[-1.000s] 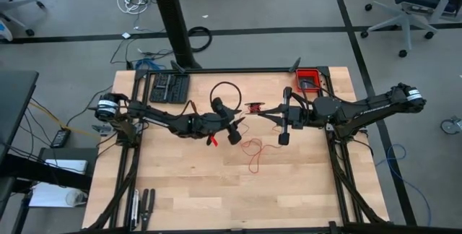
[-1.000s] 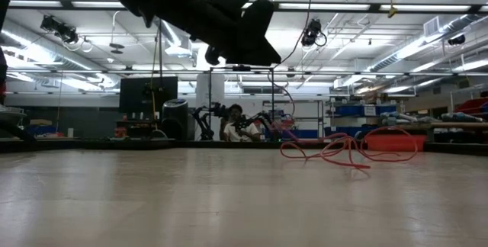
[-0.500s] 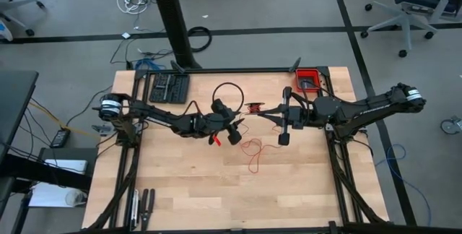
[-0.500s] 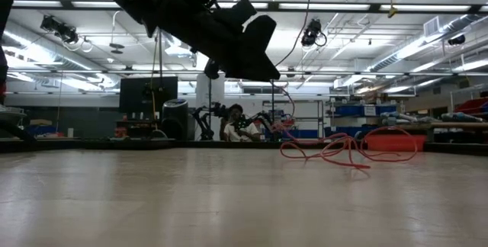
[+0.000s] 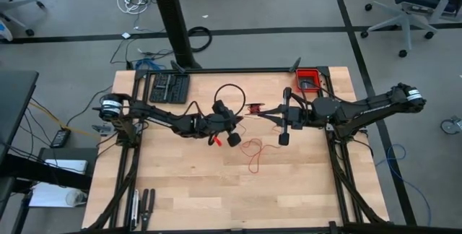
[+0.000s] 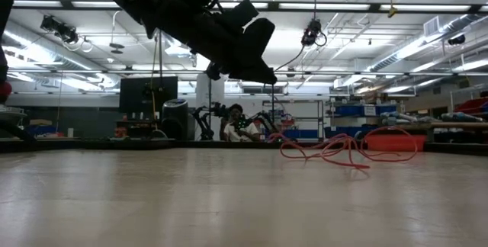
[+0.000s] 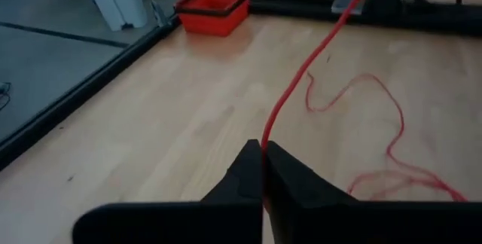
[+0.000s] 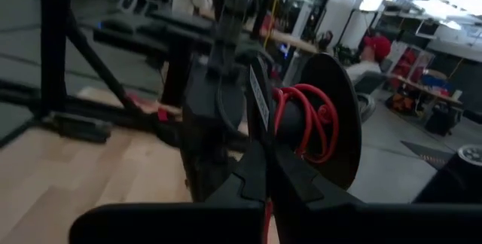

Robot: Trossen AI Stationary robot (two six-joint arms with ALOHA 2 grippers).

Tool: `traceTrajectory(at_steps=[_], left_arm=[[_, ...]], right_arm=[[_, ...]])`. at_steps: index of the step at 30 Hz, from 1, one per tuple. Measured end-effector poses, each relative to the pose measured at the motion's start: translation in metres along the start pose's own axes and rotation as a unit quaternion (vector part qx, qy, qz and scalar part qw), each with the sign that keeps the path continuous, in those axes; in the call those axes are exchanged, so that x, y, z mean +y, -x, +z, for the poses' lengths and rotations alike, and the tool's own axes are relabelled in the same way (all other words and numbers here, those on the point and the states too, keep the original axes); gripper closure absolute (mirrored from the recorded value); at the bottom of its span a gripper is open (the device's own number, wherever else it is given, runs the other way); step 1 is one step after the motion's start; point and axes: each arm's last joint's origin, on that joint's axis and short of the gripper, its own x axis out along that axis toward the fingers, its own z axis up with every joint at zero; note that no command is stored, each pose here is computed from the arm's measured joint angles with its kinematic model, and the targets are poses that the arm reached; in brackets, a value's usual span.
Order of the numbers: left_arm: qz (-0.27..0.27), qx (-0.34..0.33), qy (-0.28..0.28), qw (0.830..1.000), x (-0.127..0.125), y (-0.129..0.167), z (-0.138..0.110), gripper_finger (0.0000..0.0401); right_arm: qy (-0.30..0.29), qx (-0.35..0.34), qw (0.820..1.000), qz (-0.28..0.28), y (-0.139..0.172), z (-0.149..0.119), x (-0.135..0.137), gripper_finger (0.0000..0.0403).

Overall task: Coil cords
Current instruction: Coil the red wire on the black spool

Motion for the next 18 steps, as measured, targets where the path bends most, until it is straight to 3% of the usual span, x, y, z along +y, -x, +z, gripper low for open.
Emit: traceTrajectory(at_steps=[8,18], left_arm=[[-0.012,0.061,-0.049,0.997,0.005,0.031,0.010,0.0399],[-0.018,0.072,-0.087,0.993,0.016,0.073,0.032,0.0400]], right_arm=[[-0.019,0.058,0.998,-0.001,0.015,-0.006,-0.003,0.0401],[-0.087,0.125,0.988,0.007,0.034,-0.015,-0.007,0.0401]])
